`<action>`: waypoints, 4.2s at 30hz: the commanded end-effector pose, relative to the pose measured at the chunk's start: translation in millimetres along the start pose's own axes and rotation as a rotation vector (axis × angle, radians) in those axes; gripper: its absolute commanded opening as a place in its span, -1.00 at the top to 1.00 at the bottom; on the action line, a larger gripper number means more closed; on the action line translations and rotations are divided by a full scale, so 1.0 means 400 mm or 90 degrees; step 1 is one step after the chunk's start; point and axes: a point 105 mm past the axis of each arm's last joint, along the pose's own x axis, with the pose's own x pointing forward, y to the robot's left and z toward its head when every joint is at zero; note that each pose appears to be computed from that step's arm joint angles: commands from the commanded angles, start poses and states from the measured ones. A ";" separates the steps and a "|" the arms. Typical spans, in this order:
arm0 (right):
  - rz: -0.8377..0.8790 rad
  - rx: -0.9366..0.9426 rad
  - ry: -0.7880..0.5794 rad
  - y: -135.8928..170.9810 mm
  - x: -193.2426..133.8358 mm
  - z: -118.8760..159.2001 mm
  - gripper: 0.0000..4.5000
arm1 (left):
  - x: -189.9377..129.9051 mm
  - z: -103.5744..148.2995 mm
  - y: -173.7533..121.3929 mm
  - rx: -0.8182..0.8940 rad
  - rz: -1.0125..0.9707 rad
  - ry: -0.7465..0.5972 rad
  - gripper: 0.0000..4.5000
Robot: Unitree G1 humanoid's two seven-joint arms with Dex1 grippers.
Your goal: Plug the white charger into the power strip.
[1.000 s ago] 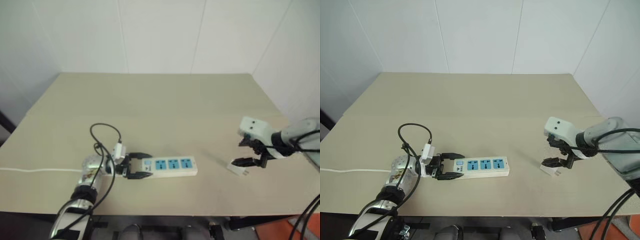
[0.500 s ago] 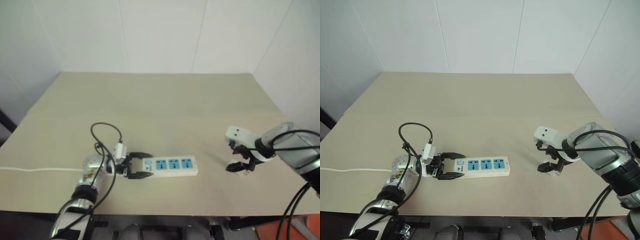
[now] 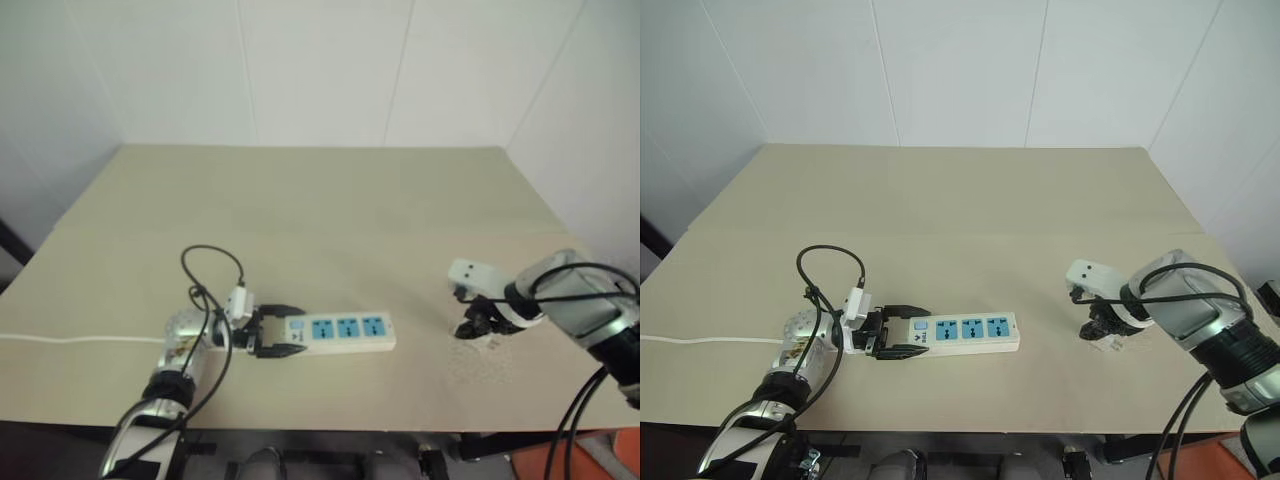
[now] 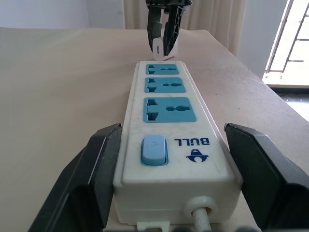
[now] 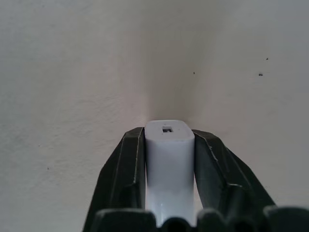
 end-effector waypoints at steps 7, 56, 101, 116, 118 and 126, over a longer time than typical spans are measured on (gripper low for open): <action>-0.048 -0.050 -0.034 -0.017 -0.063 0.047 0.50 | 0.004 -0.013 -0.013 -0.005 -0.019 0.021 -0.42; 0.369 -0.070 -0.949 0.218 0.062 0.424 0.50 | 0.029 -0.033 0.013 -0.020 -0.043 0.062 -0.42; 0.350 -0.091 -0.866 0.221 0.173 0.346 0.50 | 0.012 -0.027 0.014 -0.016 -0.043 0.068 -0.42; 0.321 -0.078 -0.802 0.181 0.197 0.299 0.50 | 0.015 -0.027 0.014 -0.018 -0.044 0.067 -0.42; 0.318 -0.077 -0.799 0.177 0.198 0.296 0.50 | 0.015 -0.027 0.014 -0.018 -0.045 0.067 -0.42; 0.315 -0.078 -0.785 0.173 0.205 0.282 0.50 | 0.016 -0.026 0.011 -0.017 -0.049 0.066 -0.42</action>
